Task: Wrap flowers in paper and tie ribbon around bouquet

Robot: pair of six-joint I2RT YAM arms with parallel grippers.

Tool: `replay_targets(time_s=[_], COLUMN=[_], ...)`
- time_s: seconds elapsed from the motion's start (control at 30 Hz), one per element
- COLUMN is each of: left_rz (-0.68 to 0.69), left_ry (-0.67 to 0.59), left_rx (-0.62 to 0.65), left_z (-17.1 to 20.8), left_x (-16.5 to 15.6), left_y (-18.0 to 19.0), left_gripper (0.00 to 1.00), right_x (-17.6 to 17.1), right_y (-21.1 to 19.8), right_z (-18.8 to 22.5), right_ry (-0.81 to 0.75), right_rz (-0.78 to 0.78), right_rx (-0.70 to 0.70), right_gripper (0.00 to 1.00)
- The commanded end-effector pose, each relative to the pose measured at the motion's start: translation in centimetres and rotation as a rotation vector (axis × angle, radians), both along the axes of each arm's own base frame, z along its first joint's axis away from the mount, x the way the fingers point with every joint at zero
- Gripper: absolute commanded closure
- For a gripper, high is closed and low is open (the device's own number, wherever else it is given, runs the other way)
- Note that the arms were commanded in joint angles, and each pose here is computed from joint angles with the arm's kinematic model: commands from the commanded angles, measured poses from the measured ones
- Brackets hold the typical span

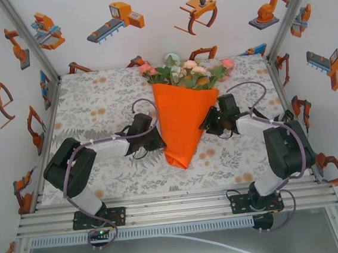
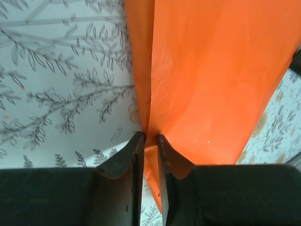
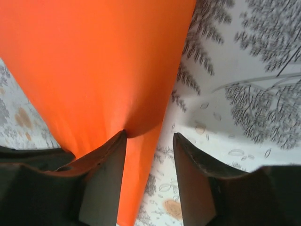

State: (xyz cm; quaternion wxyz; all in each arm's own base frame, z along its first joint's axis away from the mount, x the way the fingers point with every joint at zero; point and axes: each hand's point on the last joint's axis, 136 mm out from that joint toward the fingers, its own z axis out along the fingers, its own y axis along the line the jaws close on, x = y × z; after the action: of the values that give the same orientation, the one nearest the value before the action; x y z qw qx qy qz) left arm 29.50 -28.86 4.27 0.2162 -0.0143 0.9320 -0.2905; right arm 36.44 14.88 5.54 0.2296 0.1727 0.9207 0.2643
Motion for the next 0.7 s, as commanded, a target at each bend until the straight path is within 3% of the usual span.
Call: replay_targets(time_s=[0.0,0.1,0.37,0.57,0.67], left_rz=[-0.02,-0.026,-0.015,0.01,0.002], left_ry=[0.056,0.067,0.055,-0.015,-0.041], left_rx=[-0.041,-0.061,-0.087,-0.001,0.015], left_z=[-1.0,-1.5,-1.6,-0.1,1.0], left_x=[-1.7,-2.3,-2.3,-1.8,-1.8], left_y=[-0.9,-1.7,-3.5,-1.4,-1.0], left_gripper=[0.81,0.82,0.79,0.68,0.67], right_x=[2.3,3.9,7.3,5.8,3.9], right_y=[0.0,-0.1,-0.2,-1.0,-1.2], right_z=[1.0,0.6,0.5,2.6,3.9], right_ry=[-0.063,-0.082,-0.078,-0.094,-0.102], right_rz=[0.021,0.046,0.078,0.048,0.036], right_rx=[0.011,-0.011,-0.047,-0.06,-0.034], right_gripper=[0.65,0.69,0.7,0.53,0.51])
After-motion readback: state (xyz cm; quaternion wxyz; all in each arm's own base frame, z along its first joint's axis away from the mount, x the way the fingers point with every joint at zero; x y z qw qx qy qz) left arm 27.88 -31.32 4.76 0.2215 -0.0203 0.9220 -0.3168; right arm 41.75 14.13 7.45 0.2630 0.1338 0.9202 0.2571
